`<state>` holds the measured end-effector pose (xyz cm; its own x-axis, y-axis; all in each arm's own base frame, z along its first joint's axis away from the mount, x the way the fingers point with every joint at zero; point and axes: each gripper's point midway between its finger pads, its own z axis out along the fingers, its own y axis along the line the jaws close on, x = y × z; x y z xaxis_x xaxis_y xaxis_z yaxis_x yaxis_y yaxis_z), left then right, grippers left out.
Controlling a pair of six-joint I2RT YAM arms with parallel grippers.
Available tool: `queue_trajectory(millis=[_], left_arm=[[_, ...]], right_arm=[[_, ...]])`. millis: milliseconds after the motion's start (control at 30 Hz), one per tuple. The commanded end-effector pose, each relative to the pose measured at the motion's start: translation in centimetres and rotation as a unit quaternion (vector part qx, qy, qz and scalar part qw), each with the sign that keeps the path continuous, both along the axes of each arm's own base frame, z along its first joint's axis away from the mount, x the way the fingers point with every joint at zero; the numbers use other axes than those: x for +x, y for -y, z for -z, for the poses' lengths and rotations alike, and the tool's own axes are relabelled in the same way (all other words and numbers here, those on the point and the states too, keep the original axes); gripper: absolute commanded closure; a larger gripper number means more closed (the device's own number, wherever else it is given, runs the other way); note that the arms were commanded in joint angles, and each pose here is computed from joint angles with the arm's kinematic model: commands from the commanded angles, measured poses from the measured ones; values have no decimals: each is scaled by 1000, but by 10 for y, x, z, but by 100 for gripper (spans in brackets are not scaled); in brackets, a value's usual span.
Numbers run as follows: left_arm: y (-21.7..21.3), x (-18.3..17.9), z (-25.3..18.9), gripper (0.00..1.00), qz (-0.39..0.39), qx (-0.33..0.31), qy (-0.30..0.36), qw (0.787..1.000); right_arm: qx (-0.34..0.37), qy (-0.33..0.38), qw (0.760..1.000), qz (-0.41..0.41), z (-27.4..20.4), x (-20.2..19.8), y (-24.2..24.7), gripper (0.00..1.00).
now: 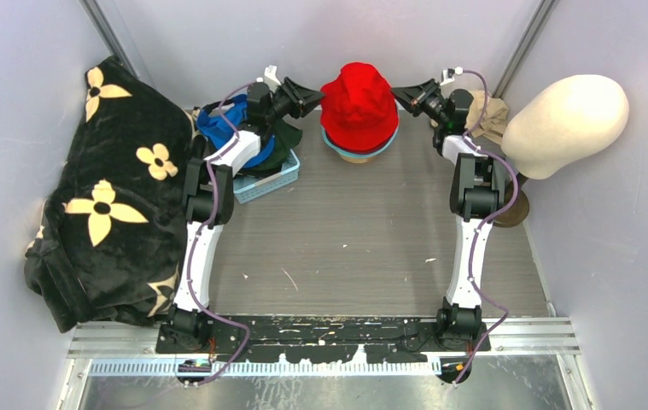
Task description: Stack the hats
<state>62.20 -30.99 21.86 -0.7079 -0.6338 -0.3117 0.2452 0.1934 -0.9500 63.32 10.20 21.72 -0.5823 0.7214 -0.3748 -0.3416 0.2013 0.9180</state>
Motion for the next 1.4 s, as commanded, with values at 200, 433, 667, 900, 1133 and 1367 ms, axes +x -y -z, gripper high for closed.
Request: queue_trajectory(millis=[200,433,667,900,1133,1367], left_arm=[[0,0,-30,100,-7,-13,54,998],[-9,11,11,100,-45,37,2,998],[-6,15,31,100,-49,46,-13,998],[-10,9,53,100,-56,71,-31,995],[-14,3,68,100,-60,80,-36,994],[-17,-3,60,100,-64,88,-19,994]], right_arm=[[-1,33,999,6,-14,-2,7,99],[-29,-15,998,53,20,11,28,99],[-39,-41,996,68,44,15,35,99],[-45,-70,993,87,76,9,46,99],[-46,-79,992,90,89,2,47,99],[-58,-71,991,95,82,-2,49,99]])
